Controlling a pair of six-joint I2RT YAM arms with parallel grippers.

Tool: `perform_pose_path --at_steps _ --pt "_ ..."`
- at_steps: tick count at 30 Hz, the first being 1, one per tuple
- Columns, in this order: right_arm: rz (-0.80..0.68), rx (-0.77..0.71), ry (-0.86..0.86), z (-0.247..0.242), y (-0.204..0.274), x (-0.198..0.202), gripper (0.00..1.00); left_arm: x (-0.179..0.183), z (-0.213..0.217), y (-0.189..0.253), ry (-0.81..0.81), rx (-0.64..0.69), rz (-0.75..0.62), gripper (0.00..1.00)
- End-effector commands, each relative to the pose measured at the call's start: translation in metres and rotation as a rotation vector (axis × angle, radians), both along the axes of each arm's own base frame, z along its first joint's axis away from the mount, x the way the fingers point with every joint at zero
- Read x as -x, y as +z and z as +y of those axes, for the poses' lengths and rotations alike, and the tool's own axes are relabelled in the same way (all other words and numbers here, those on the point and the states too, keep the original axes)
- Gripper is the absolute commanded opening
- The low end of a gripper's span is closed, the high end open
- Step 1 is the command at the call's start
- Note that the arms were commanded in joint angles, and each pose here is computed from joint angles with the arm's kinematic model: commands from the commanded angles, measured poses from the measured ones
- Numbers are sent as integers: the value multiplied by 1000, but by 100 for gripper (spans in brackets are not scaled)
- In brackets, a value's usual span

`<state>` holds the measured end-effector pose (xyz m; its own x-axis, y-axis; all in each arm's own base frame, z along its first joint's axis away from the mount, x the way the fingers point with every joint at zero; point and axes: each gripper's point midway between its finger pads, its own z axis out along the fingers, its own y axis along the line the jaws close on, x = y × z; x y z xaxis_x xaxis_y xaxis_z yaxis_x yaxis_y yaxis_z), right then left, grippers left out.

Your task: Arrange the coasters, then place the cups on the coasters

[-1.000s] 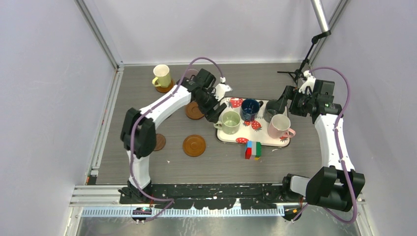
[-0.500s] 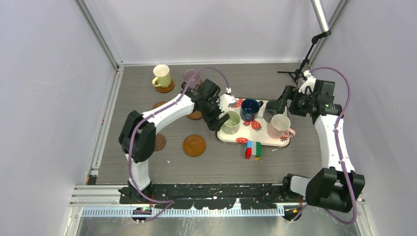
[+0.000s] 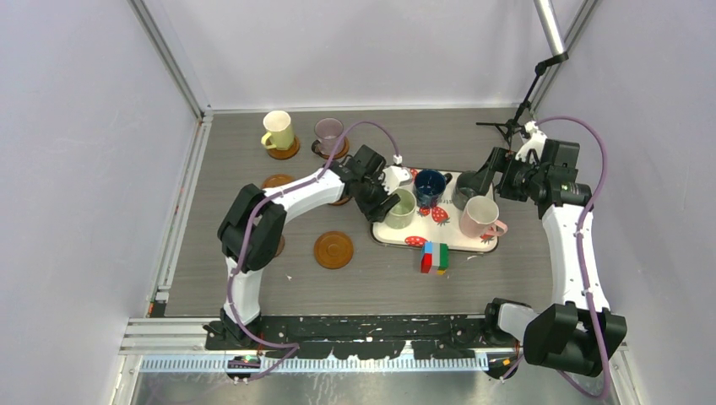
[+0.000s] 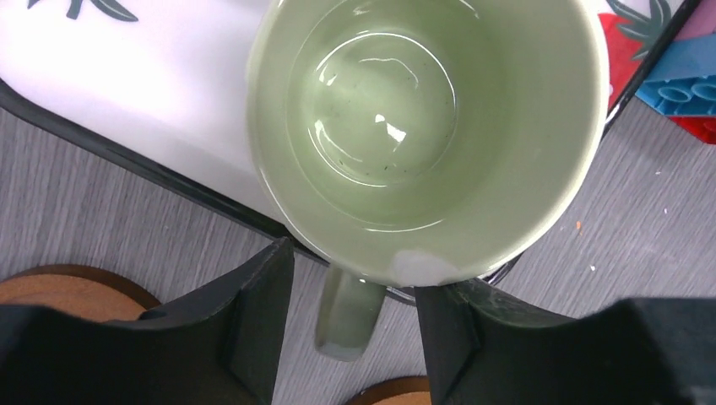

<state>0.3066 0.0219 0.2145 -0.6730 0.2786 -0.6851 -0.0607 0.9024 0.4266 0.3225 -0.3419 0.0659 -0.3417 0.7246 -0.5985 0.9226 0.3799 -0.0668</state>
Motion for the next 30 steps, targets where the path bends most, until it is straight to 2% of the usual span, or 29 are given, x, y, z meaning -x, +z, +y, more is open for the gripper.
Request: perform_pose_path --at_steps 1,3,7,16,23,30 --pt "-58 3 -20 -2 16 -3 86 -10 -16 -4 40 60 -36 52" --pt "-64 12 -24 -4 16 -3 86 -11 -14 -5 58 58 -43 45" --pt "-67 26 -39 -7 13 -4 86 -9 -10 3 69 55 -42 23" --pt "-82 37 -44 -9 16 -5 86 14 0 66 62 133 -33 0" --pt "-94 35 -40 -8 17 -5 86 5 55 115 141 166 -145 0" --pt "-88 32 -37 -8 14 -8 86 -25 121 125 310 273 -183 0"
